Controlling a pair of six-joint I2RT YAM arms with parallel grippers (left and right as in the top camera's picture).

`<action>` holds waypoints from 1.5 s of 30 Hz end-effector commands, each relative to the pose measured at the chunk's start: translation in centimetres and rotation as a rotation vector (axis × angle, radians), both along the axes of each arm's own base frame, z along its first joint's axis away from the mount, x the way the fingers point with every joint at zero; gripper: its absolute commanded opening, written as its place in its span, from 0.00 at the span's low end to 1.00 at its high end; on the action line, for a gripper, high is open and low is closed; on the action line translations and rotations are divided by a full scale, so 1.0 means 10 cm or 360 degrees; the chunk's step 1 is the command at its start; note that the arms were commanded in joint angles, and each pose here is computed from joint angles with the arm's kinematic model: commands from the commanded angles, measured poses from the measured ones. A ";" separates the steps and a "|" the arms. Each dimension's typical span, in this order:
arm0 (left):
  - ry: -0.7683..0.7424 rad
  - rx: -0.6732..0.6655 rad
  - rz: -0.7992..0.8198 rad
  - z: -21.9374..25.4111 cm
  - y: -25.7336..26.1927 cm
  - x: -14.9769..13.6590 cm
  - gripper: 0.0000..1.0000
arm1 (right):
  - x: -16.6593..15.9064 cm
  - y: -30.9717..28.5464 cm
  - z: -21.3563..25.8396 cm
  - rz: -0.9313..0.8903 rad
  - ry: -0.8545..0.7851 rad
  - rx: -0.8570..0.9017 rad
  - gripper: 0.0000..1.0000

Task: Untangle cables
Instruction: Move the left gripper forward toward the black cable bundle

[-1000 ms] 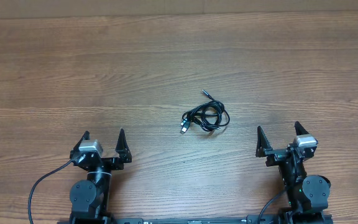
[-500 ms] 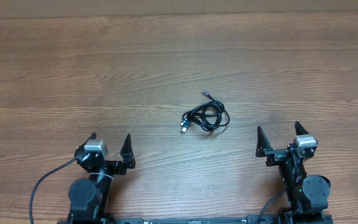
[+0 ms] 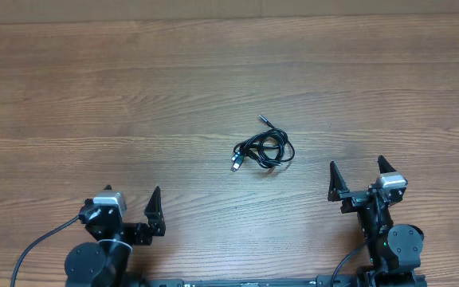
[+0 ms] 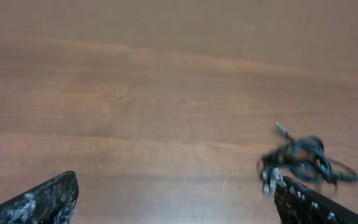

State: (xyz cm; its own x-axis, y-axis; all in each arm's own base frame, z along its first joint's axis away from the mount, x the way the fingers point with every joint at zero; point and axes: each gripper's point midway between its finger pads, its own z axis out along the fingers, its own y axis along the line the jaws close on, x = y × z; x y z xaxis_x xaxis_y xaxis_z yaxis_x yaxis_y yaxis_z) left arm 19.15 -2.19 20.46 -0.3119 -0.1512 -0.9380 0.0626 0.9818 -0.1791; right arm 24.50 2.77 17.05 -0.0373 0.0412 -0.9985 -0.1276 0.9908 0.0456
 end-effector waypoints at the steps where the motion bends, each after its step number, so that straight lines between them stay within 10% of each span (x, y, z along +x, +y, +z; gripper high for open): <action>1: 0.0005 0.0024 -0.0019 0.27 -0.01 0.00 1.00 | 0.01 0.00 -0.04 -0.0007 0.0008 -0.0004 1.00; 21: 0.0955 -0.0042 -0.0211 0.38 -0.27 0.34 1.00 | 0.01 0.00 -0.04 -0.0007 0.0008 -0.0004 1.00; 45: 0.1351 -0.0312 -0.0384 -0.04 -0.61 0.49 1.00 | 0.01 0.00 -0.04 -0.0007 0.0008 -0.0004 1.00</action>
State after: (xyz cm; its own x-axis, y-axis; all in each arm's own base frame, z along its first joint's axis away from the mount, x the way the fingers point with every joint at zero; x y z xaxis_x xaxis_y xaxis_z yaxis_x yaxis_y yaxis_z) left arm 23.78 -7.59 19.05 -0.9368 -0.1086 -0.3325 0.0265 0.9258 -0.3770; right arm 24.50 2.77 17.04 -0.0380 0.0407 -0.9984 -0.1276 0.9908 0.0453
